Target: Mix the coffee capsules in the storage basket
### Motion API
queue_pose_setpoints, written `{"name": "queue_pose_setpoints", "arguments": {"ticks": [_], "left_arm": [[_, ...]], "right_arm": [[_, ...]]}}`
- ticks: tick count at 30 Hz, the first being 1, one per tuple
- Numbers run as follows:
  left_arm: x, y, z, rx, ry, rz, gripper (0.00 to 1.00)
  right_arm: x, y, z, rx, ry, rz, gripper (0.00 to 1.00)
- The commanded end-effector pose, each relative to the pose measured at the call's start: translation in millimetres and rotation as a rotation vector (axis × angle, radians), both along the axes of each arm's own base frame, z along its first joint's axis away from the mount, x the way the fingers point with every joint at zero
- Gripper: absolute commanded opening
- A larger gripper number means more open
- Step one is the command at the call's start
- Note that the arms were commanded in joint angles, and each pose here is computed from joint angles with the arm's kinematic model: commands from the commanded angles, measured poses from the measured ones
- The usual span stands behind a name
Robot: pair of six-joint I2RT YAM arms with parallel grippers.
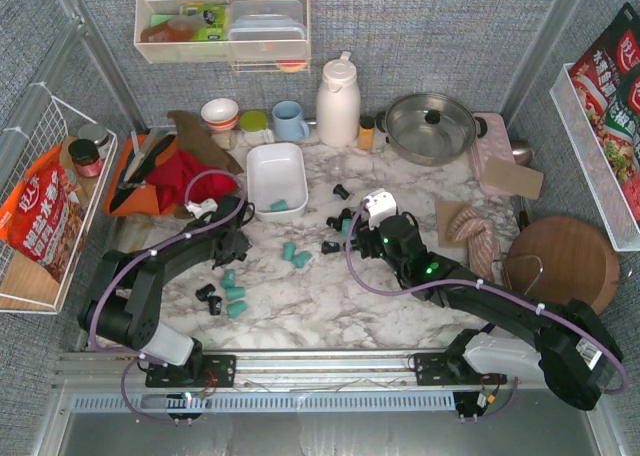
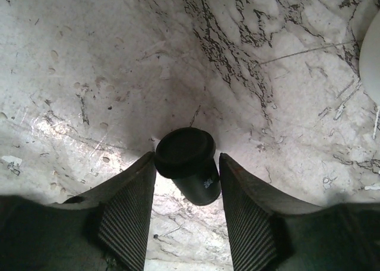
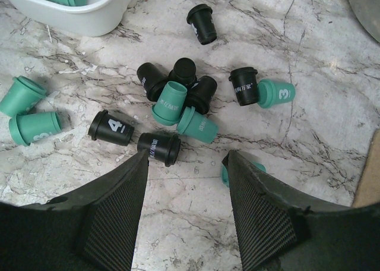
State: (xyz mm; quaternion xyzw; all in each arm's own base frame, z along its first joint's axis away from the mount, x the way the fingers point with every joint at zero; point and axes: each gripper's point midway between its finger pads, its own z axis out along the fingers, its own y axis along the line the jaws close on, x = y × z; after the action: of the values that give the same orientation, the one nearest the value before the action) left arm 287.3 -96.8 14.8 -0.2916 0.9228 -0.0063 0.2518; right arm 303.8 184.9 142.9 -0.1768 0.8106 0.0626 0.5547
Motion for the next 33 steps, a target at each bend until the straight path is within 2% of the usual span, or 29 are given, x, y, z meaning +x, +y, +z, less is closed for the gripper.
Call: {"name": "queue_pose_setpoints", "arguments": {"ticks": [1, 7, 15, 19, 23, 28, 33], "left_arm": [[2.6, 4.9, -0.5, 0.023, -0.011, 0.026, 0.54], [2.3, 12.1, 2.3, 0.057, -0.025, 0.031, 0.40], [20.0, 6.9, 35.8, 0.042, -0.131, -0.005, 0.36], [49.6, -7.6, 78.8, 0.001, -0.286, -0.074, 0.36], [85.3, -21.8, 111.6, 0.021, -0.396, -0.166, 0.36], [128.0, -50.7, 131.3, 0.013, -0.463, -0.296, 0.37], [157.5, -67.1, 125.6, 0.023, -0.465, -0.353, 0.39]], "right_arm": [[1.5, 4.0, 9.3, 0.031, -0.016, 0.003, 0.60], [1.7, 4.1, 8.8, 0.031, -0.014, 0.002, 0.60], [2.2, 4.6, 7.8, 0.027, -0.011, 0.002, 0.60], [2.4, 5.5, 6.5, 0.028, -0.006, 0.004, 0.60], [2.4, 6.2, 6.2, 0.025, -0.002, 0.006, 0.60], [2.5, 5.5, 5.8, 0.024, -0.002, 0.004, 0.60], [2.5, 5.8, 5.3, 0.025, 0.002, 0.002, 0.60]]}}
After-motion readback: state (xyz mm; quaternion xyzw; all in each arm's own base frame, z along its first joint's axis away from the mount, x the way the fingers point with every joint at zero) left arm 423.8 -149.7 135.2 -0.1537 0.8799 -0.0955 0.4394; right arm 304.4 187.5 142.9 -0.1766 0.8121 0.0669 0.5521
